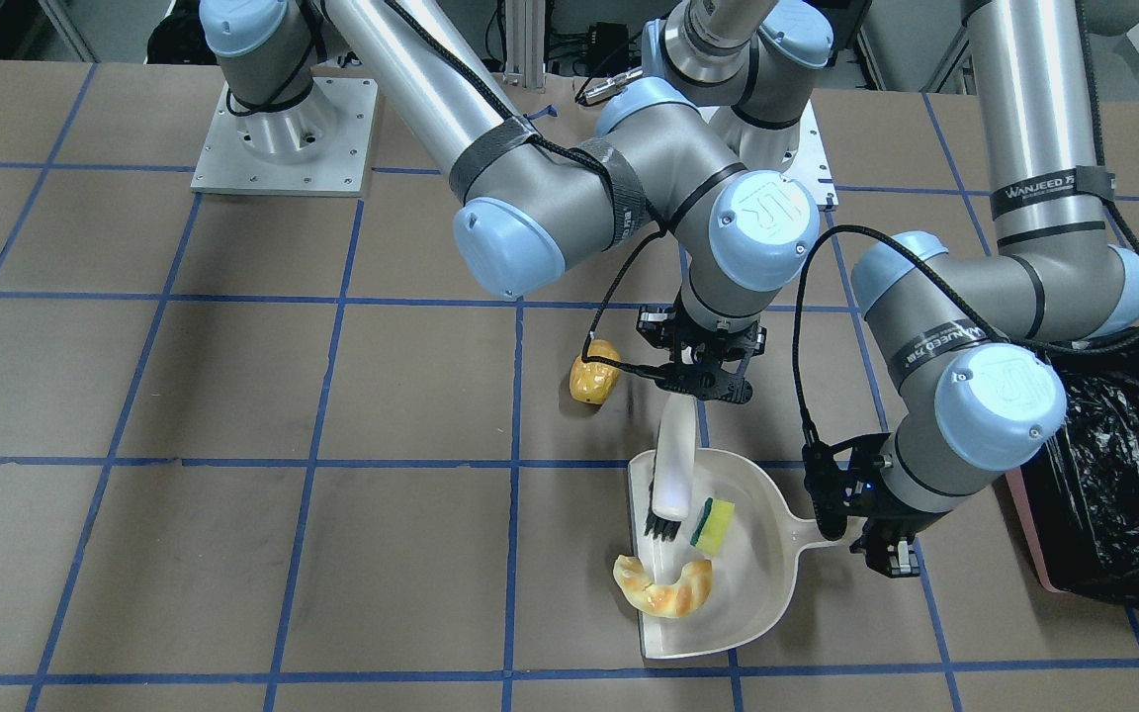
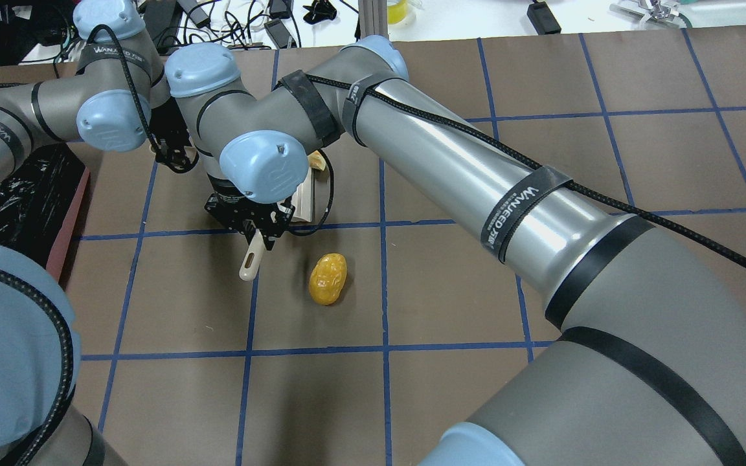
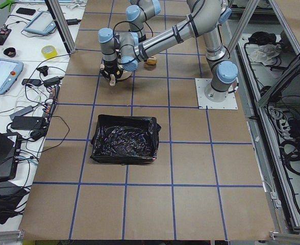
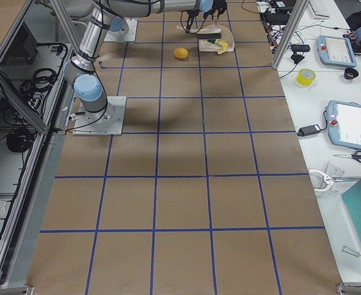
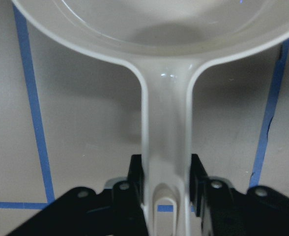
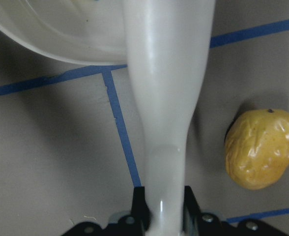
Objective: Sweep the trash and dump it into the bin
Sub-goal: 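Sweep the yellow potato into the dustpan with the right gripper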
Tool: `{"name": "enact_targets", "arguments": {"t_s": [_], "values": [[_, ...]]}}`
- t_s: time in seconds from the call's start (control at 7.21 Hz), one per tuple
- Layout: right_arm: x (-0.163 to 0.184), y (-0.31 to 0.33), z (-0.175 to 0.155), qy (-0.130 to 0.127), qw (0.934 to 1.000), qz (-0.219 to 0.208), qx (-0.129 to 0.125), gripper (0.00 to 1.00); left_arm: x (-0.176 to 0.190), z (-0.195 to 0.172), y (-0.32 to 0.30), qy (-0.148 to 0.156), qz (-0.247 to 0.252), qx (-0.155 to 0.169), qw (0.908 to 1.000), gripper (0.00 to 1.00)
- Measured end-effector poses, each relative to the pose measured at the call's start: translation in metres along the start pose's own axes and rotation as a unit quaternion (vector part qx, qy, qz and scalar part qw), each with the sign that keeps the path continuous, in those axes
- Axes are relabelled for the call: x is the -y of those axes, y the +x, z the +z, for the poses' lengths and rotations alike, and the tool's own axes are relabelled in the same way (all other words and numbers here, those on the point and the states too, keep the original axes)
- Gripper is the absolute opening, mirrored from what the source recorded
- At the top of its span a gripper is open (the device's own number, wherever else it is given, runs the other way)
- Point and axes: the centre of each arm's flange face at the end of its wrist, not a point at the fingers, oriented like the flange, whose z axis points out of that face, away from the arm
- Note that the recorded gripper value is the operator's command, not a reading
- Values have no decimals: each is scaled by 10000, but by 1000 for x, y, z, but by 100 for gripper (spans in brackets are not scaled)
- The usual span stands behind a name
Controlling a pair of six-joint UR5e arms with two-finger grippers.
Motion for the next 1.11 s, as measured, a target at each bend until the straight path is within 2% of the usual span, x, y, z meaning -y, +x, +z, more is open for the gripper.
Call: {"name": "enact_targets", "arguments": {"t_s": [0.28, 0.55, 0.83, 1.11], "values": [[7, 25, -15, 92, 9993, 34, -356, 0, -2, -3, 3, 0, 53, -6, 10000, 0], [14, 55, -21, -41, 9972, 137, -737, 0, -9, 0, 10, -8, 179, -58, 9998, 0], [1, 95, -15, -162, 9966, 303, -755, 0, -33, -4, 34, 3, 127, -168, 9998, 0], [-31, 130, 10, -26, 9979, 388, -510, 0, -40, -12, 71, -75, -319, -259, 9991, 0]]}}
